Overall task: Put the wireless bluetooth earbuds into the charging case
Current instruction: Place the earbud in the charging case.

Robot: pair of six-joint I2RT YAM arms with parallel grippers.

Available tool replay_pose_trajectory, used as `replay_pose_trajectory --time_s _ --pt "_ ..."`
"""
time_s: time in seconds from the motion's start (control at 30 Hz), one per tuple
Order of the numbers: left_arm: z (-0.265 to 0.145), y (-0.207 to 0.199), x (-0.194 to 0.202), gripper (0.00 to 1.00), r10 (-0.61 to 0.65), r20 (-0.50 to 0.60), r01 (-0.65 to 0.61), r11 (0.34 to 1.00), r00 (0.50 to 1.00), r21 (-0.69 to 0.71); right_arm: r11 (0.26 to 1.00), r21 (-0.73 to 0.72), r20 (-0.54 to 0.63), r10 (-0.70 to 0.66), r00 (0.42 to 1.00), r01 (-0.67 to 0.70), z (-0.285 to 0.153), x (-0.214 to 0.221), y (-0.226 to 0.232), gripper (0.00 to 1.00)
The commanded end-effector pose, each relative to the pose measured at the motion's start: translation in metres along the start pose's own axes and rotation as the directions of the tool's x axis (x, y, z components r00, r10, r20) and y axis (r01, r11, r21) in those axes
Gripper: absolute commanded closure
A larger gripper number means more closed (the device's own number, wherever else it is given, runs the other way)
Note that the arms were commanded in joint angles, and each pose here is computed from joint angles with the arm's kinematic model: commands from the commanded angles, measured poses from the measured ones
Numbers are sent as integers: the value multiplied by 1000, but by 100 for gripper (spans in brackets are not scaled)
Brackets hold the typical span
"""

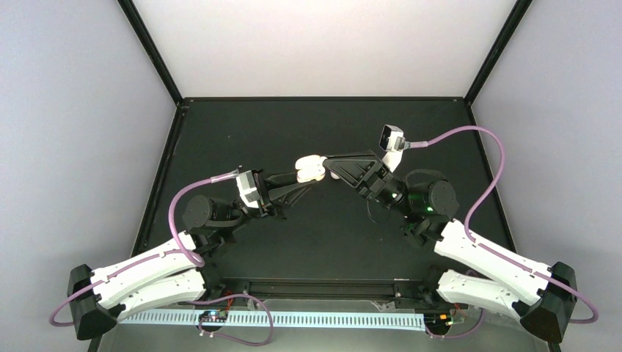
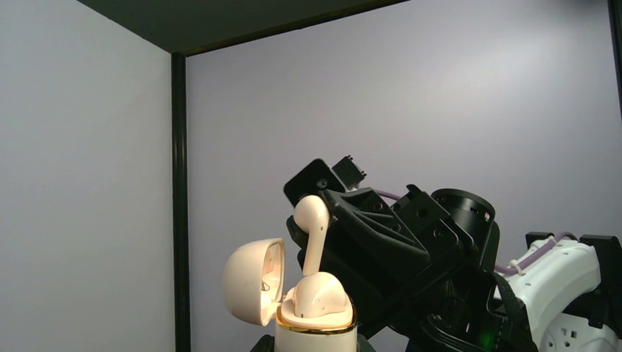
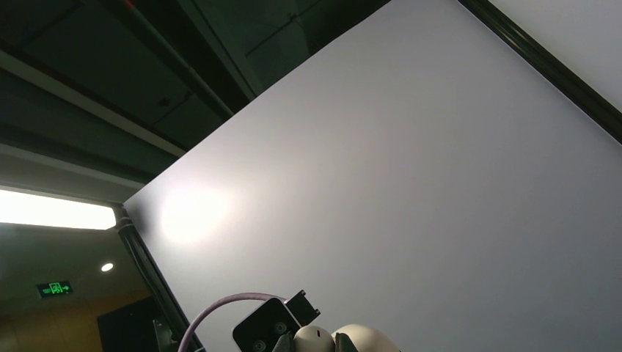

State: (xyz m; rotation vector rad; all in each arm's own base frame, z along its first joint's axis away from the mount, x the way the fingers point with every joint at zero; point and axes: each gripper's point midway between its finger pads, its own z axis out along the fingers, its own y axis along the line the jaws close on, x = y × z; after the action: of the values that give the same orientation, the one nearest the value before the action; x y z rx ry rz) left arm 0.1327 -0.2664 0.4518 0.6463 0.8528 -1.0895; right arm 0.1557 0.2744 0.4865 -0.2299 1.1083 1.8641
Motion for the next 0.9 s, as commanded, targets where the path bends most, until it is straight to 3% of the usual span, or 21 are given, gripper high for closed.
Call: replay_pose_trajectory --time_s 0.0,0.87 --pt "4 -5 -33 99 25 90 -26 1000 996 10 1000 1 5 -7 1000 7 0 1 -2 92" --pt "4 -2 -42 98 15 116 -14 1000 993 -11 999 34 1 -1 1000 1 -8 4 -8 92"
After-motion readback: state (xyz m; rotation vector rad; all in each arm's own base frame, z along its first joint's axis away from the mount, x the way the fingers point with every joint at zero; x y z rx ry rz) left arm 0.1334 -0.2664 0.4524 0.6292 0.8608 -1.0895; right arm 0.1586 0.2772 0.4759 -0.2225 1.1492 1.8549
